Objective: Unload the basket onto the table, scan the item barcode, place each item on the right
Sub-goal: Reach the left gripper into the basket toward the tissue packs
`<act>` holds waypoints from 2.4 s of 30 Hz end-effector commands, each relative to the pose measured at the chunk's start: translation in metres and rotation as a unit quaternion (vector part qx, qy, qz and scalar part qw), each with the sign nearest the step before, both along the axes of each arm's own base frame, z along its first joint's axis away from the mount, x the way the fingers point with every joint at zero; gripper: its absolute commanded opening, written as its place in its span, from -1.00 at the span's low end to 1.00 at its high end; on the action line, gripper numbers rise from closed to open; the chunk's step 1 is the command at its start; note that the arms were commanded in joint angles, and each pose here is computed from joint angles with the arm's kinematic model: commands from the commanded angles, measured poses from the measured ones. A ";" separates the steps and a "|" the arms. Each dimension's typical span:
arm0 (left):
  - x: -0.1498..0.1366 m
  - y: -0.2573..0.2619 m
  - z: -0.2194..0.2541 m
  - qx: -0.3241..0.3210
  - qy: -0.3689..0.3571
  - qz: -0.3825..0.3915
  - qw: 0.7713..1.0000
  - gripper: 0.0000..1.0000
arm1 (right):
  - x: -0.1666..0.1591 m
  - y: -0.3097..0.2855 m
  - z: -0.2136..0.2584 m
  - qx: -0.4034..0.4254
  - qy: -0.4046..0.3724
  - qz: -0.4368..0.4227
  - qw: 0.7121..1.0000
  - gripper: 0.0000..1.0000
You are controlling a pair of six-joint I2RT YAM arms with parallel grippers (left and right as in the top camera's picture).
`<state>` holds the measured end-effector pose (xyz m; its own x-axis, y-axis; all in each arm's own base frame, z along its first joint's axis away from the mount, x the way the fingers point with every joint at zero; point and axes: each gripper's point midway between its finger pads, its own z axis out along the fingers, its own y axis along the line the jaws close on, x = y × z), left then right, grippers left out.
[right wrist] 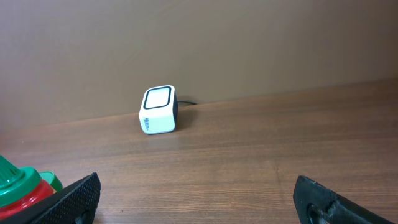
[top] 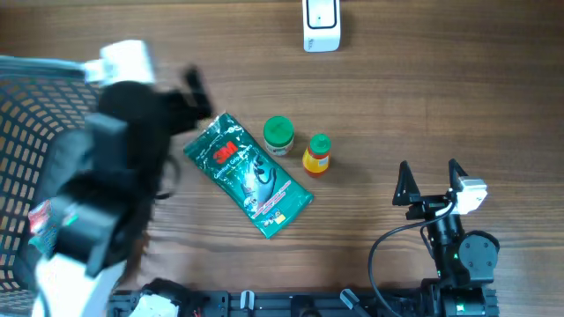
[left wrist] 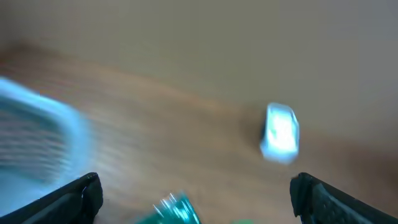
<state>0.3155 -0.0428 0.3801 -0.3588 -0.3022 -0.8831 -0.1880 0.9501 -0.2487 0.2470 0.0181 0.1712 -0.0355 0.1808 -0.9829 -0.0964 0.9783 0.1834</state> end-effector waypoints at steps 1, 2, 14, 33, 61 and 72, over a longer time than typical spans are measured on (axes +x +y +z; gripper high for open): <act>-0.025 0.075 0.035 -0.036 -0.060 0.140 0.988 1.00 | 0.000 -0.004 0.000 0.005 0.000 -0.010 1.000 1.00; -0.032 0.095 0.034 -0.047 -0.061 0.180 0.981 1.00 | 0.000 -0.004 0.000 0.005 0.000 -0.010 1.000 1.00; -0.106 0.227 -0.087 -0.221 0.105 0.534 0.810 1.00 | 0.000 -0.004 0.000 0.005 0.000 -0.010 1.000 1.00; -0.126 0.262 -0.207 -0.286 0.221 0.678 0.640 1.00 | 0.000 -0.004 0.000 0.005 0.000 -0.010 1.000 1.00; -0.136 0.301 -0.310 -0.301 0.180 0.714 0.606 0.67 | 0.000 -0.004 0.000 0.005 0.000 -0.010 1.000 1.00; -0.144 0.309 -0.328 -0.266 0.201 0.733 0.593 0.21 | 0.000 -0.004 0.000 0.005 0.000 -0.010 1.000 1.00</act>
